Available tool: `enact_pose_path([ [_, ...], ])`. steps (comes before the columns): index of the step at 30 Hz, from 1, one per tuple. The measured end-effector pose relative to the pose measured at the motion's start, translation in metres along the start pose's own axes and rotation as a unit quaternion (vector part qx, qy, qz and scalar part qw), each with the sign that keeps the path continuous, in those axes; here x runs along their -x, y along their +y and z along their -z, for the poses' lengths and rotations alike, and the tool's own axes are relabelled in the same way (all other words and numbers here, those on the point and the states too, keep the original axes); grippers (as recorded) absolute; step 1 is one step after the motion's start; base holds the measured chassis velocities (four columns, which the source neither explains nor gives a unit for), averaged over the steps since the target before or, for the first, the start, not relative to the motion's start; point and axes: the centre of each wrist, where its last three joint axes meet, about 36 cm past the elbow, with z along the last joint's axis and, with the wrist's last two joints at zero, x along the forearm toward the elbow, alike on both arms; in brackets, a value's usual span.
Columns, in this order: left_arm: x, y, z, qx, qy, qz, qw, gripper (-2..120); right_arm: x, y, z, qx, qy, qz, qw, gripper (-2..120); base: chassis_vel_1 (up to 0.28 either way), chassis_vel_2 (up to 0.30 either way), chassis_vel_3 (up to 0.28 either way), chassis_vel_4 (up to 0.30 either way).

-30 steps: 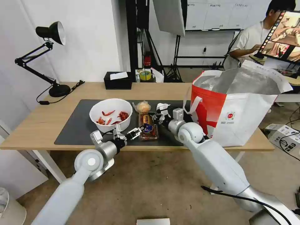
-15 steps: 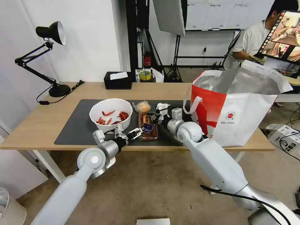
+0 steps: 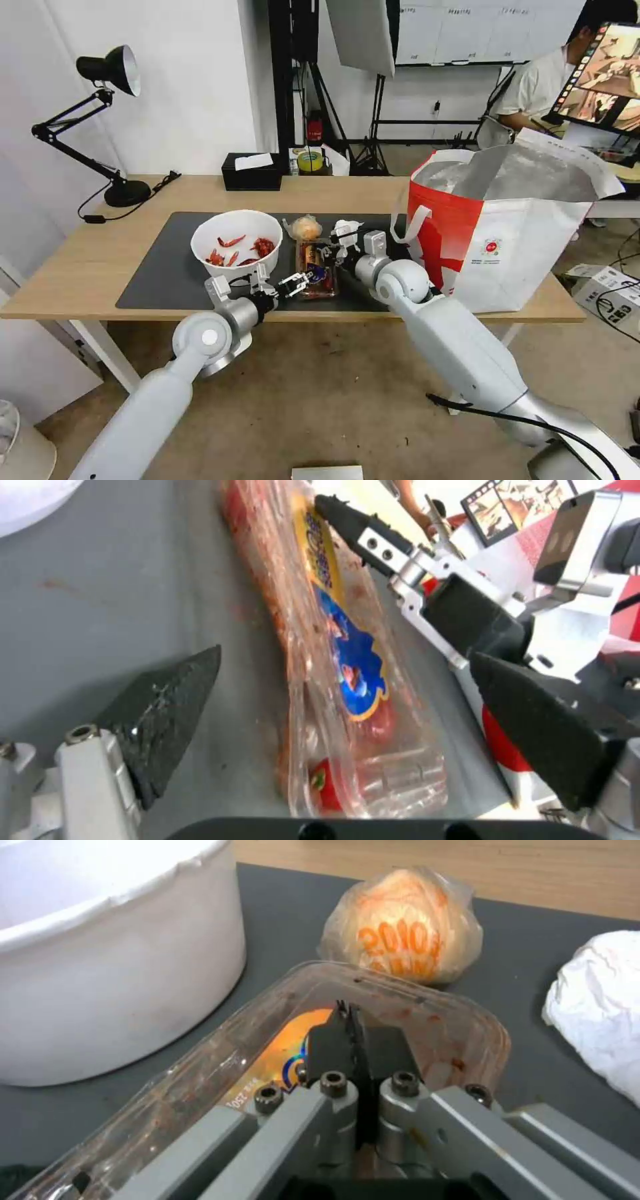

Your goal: Pick up the trash from the table and place it into the takeout bag.

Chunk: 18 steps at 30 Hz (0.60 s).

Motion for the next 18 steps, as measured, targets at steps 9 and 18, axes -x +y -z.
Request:
enact_pose_path([
  [9,0.0041,-0.0006,-0.0013,0.0,0.003,0.002,1.0,100,-0.0011,-0.0015,-0.0003,0.001,0.0,-0.002,1.0,0,0.0,0.0,0.0,0.0],
  [18,0.0066,-0.0001,-0.0037,0.0,0.008,0.003,1.0,91,-0.0013,-0.0019,-0.0003,0.002,0.0,-0.002,1.0,0,0.0,0.0,0.0,0.0],
])
